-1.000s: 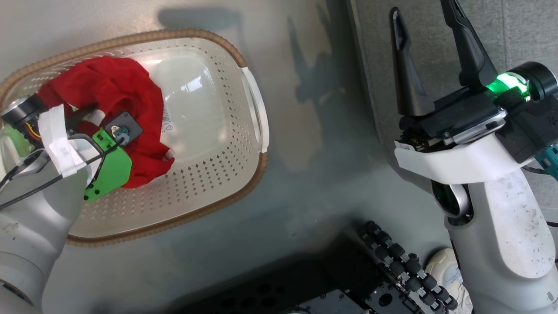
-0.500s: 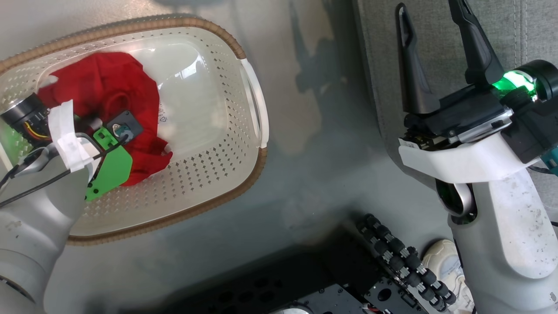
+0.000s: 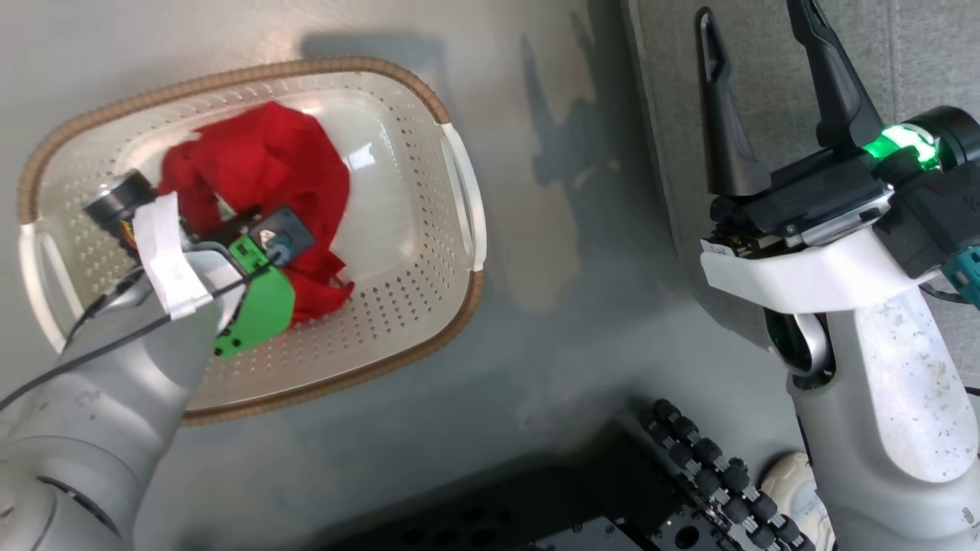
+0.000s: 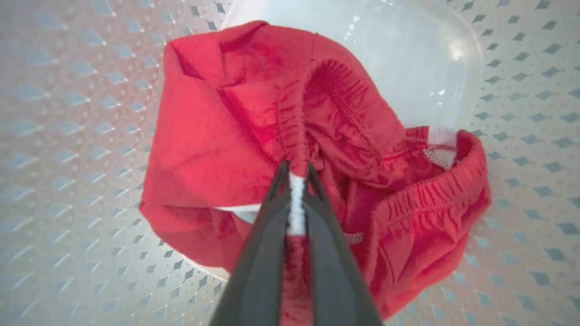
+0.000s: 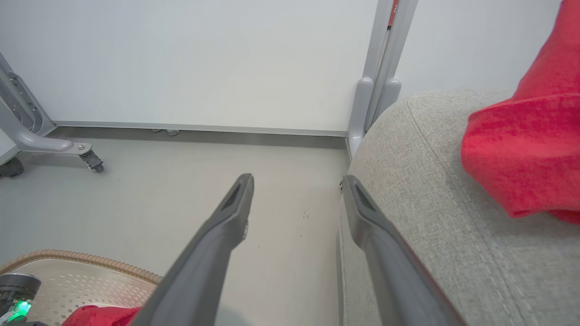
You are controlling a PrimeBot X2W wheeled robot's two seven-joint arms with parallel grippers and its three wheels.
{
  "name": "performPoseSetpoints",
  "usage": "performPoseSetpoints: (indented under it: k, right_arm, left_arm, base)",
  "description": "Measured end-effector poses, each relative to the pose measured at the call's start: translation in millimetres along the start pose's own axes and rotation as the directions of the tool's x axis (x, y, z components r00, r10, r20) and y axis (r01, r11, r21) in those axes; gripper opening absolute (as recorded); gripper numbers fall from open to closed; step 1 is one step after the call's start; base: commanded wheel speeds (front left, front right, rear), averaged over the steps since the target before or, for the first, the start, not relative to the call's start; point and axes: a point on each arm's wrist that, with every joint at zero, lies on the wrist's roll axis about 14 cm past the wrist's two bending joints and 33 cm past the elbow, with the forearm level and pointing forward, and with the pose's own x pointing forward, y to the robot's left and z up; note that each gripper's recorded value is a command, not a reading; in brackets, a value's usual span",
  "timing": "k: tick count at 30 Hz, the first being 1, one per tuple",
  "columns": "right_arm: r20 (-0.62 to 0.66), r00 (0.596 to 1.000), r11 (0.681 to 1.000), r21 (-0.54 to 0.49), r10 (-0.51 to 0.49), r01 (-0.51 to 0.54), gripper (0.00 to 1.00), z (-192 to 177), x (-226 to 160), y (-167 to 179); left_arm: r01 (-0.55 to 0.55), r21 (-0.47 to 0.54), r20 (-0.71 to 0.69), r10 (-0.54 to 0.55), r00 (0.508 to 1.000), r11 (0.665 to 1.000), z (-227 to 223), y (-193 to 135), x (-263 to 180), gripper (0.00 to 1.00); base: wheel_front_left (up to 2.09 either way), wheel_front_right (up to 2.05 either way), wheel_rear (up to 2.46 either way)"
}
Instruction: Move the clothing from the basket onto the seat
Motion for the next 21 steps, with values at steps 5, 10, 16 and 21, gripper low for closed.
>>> performPoseSetpoints:
  k: [5, 10, 16, 21]
  right_arm:
    - [0.026, 1.0, 1.0, -0.004, 0.002, -0.002, 1.0, 17, -3, 2]
    - [0.054, 0.999, 1.0, -0.011, -0.001, 0.002, 1.0, 38, -9, 4]
    - [0.083, 0.997, 1.0, -0.011, -0.004, 0.005, 1.0, 61, -22, 8]
    - [0.102, 0.995, 1.0, -0.004, -0.002, 0.002, 1.0, 78, -36, 14]
  left_arm:
    - [-0.021, -0.001, 0.103, 0.021, 0.994, 1.0, 33, 0, -17, 0.0]
    - [-0.041, -0.023, 0.179, 0.044, 0.983, 0.999, 61, -4, -41, 0.0]
    - [-0.087, -0.059, 0.299, 0.1, 0.949, 0.994, 106, -1, -77, 0.0]
    - [-0.134, -0.096, 0.408, 0.162, 0.898, 0.986, 141, -1, -115, 0.0]
  base:
    - [0.0, 0.0, 0.0]
    - [0.0, 0.0, 0.0]
    - [0.0, 0.0, 0.0]
    - [0.0, 0.0, 0.0]
